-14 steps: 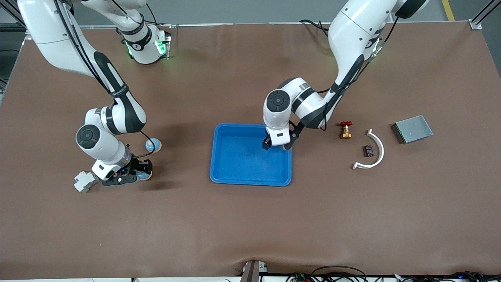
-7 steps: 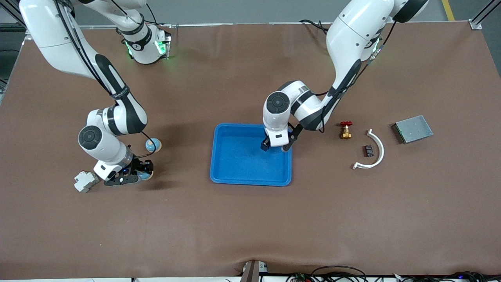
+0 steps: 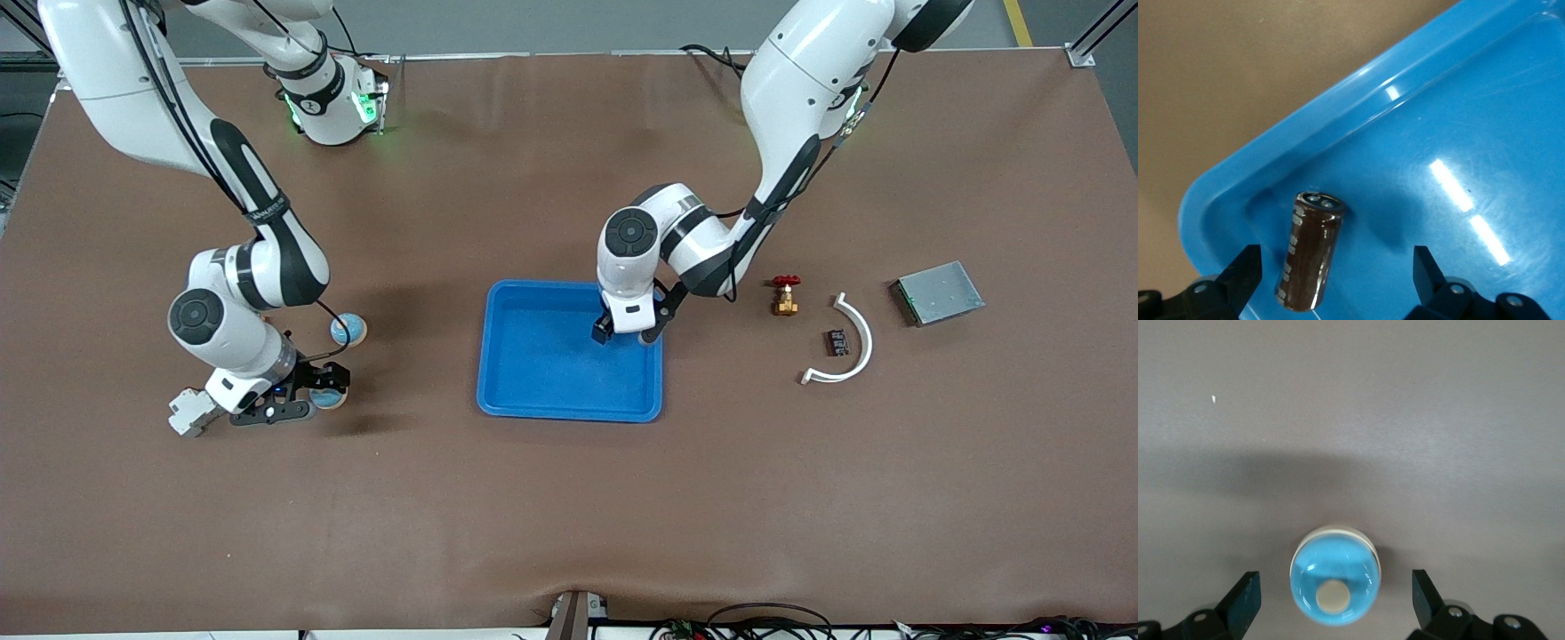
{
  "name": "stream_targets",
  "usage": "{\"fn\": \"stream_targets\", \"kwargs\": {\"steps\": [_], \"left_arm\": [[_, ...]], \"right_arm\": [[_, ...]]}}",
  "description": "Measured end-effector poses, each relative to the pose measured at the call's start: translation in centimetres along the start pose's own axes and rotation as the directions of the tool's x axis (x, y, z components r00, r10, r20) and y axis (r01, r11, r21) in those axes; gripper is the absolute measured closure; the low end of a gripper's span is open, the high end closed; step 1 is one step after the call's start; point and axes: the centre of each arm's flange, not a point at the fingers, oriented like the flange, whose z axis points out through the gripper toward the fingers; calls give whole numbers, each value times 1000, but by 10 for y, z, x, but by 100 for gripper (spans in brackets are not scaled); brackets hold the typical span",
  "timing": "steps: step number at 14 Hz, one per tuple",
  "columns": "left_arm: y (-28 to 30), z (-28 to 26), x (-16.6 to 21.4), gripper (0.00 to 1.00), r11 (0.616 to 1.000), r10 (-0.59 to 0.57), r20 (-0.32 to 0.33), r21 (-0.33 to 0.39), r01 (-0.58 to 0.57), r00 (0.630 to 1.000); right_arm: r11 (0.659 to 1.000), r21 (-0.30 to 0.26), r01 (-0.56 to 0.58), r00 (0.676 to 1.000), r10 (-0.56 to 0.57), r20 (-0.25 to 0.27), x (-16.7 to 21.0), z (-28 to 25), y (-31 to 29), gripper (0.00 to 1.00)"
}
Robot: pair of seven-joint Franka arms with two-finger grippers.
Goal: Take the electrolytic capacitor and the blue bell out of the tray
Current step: 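Set the bell beside the first bell while the left gripper grasps the capacitor, then retract the right arm while the left gripper carries the capacitor toward the arc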
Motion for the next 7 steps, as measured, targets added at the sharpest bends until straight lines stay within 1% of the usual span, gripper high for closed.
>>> {"fn": "stream_targets", "kwargs": {"steps": [2, 4, 7], "left_arm": [[1, 1, 1, 0, 1000, 6, -3, -15, -6, 1000], [1, 3, 2, 0, 1000, 6, -2, -16, -6, 1000], [0, 8, 2, 0, 1000, 7, -1, -9, -7, 1000]], "right_arm": [[1000, -14, -4, 999, 5, 35, 10, -43, 4, 0], [1000, -26, -8, 998, 10, 54, 14, -87, 6, 0], [999, -38, -20, 1000, 21, 14, 15, -141, 7, 0]]}}
